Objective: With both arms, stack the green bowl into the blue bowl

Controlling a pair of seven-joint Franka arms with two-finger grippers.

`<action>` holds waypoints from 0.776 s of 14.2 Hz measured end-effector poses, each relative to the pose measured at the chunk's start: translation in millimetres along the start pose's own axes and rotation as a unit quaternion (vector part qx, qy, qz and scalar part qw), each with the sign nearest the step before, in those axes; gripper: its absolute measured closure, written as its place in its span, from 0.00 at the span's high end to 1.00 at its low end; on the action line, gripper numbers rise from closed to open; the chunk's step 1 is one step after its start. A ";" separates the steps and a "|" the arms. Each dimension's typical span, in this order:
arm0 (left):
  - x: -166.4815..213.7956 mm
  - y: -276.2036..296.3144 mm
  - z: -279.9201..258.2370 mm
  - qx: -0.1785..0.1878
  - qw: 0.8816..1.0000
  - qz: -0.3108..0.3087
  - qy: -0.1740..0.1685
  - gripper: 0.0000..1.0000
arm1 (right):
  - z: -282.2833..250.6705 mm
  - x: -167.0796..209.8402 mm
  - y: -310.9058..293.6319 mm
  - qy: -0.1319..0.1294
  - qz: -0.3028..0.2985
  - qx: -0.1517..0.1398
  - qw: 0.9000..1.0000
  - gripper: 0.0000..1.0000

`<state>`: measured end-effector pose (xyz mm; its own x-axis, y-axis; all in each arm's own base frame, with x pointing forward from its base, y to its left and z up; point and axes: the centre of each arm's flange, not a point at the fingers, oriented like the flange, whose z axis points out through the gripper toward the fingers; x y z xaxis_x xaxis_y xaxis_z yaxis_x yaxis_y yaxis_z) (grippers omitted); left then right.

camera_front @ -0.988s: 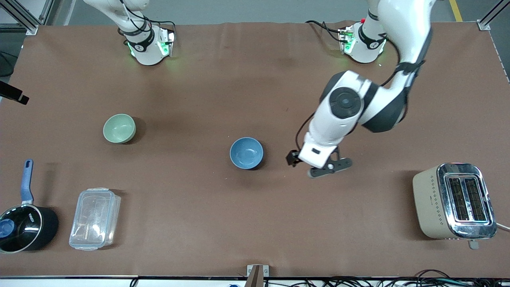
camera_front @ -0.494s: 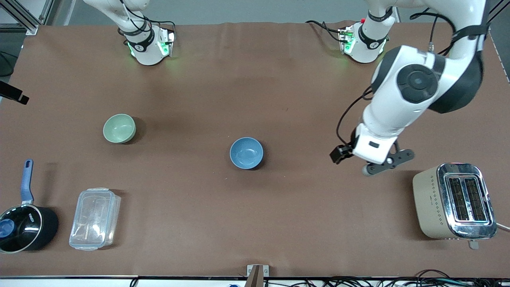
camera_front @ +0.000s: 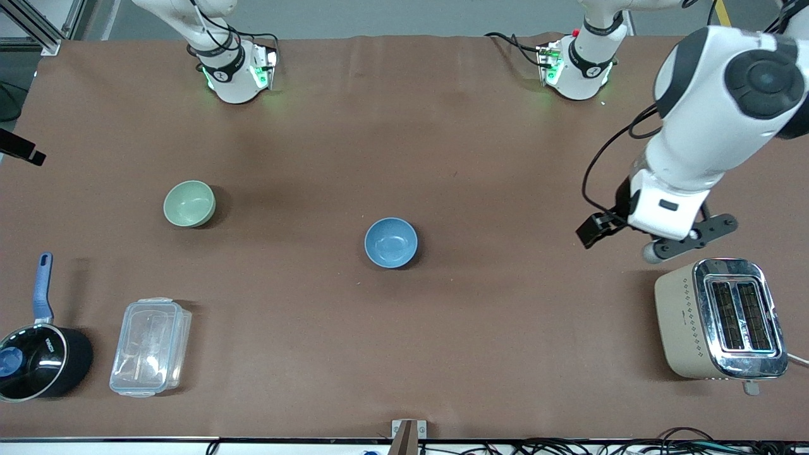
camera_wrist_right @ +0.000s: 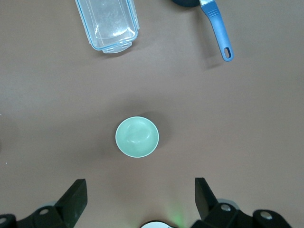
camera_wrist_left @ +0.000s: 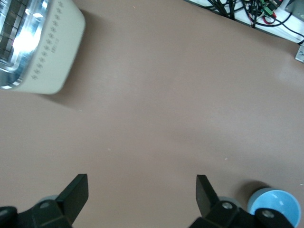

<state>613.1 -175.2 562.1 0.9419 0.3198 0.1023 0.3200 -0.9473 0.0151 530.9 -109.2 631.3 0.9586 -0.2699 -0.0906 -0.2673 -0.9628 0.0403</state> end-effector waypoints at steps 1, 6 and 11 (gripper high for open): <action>4.9 -13.8 -7.3 0.002 1.000 0.014 0.002 1.00 | 0.0 0.1 1.4 0.000 0.001 0.000 1.000 1.00; 12.5 -66.6 -48.1 0.012 0.997 0.070 0.013 1.00 | 0.1 0.2 3.4 0.000 0.003 0.000 1.000 1.00; 7.2 -112.3 -78.3 0.024 0.992 0.120 -0.004 1.00 | -0.5 0.3 1.8 0.001 0.001 0.001 1.000 1.00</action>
<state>576.0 -67.9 639.0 0.9925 0.0845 0.0885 0.0898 -0.9943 -0.0571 530.8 -111.1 631.9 0.9581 -0.2725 -0.0880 -0.2700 -0.9621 0.0395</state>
